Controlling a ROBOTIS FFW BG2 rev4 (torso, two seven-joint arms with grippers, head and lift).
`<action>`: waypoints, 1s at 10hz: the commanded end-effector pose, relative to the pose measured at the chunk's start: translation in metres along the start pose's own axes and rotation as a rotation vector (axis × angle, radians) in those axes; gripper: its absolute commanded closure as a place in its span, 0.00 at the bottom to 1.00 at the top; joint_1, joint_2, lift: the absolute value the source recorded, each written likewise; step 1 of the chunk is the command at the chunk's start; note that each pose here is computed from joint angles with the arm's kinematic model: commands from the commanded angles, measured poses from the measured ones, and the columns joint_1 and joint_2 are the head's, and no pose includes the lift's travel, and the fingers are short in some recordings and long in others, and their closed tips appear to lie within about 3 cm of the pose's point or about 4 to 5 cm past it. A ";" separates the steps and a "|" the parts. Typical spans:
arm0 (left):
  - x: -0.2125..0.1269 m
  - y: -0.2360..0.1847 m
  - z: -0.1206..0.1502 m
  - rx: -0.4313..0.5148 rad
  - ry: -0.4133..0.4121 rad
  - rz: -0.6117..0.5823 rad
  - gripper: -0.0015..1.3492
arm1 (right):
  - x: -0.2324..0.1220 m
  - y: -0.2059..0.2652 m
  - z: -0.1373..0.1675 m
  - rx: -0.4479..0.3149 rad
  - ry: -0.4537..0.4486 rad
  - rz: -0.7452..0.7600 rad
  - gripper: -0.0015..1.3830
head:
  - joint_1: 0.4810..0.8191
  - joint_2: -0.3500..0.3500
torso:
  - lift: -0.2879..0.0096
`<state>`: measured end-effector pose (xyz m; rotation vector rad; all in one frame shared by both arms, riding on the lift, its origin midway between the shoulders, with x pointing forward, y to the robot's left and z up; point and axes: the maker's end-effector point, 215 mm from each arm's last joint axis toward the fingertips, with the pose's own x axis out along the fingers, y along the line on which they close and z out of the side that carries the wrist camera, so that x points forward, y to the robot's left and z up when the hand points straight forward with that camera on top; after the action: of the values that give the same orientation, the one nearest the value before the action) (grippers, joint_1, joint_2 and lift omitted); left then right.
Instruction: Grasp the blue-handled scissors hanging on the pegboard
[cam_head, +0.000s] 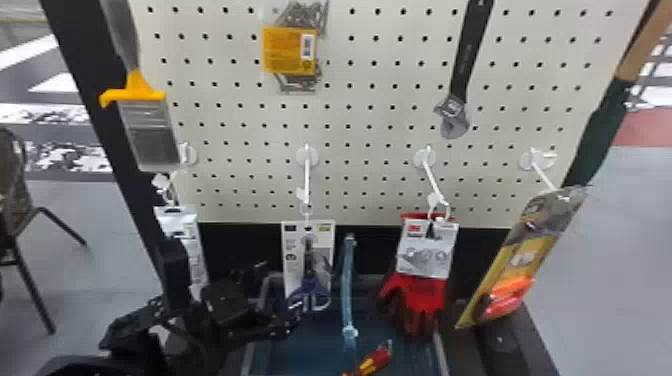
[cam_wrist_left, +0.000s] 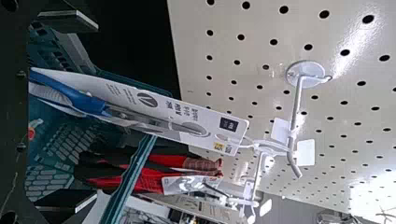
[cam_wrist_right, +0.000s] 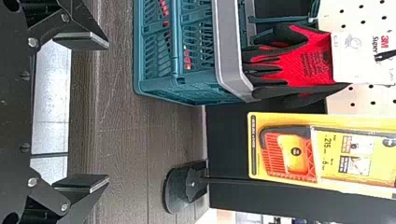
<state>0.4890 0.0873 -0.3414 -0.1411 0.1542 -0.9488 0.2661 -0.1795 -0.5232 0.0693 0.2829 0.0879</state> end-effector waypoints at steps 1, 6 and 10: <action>0.009 0.001 0.003 -0.010 -0.014 -0.022 0.04 | 0.001 0.000 0.001 0.000 -0.002 0.001 0.20 | 0.20 0.50 | 0.63; 0.031 -0.001 0.026 -0.014 -0.041 -0.095 0.03 | 0.001 0.001 0.000 0.001 0.000 0.004 0.20 | 0.20 0.50 | 0.63; 0.043 -0.004 0.040 0.021 -0.029 -0.136 0.10 | 0.000 0.002 -0.001 0.001 0.002 0.007 0.20 | 0.20 0.50 | 0.63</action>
<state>0.5167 0.0517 -0.3066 -0.1518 0.1123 -1.0831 0.2653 -0.1779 -0.5241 0.0702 0.2850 0.0954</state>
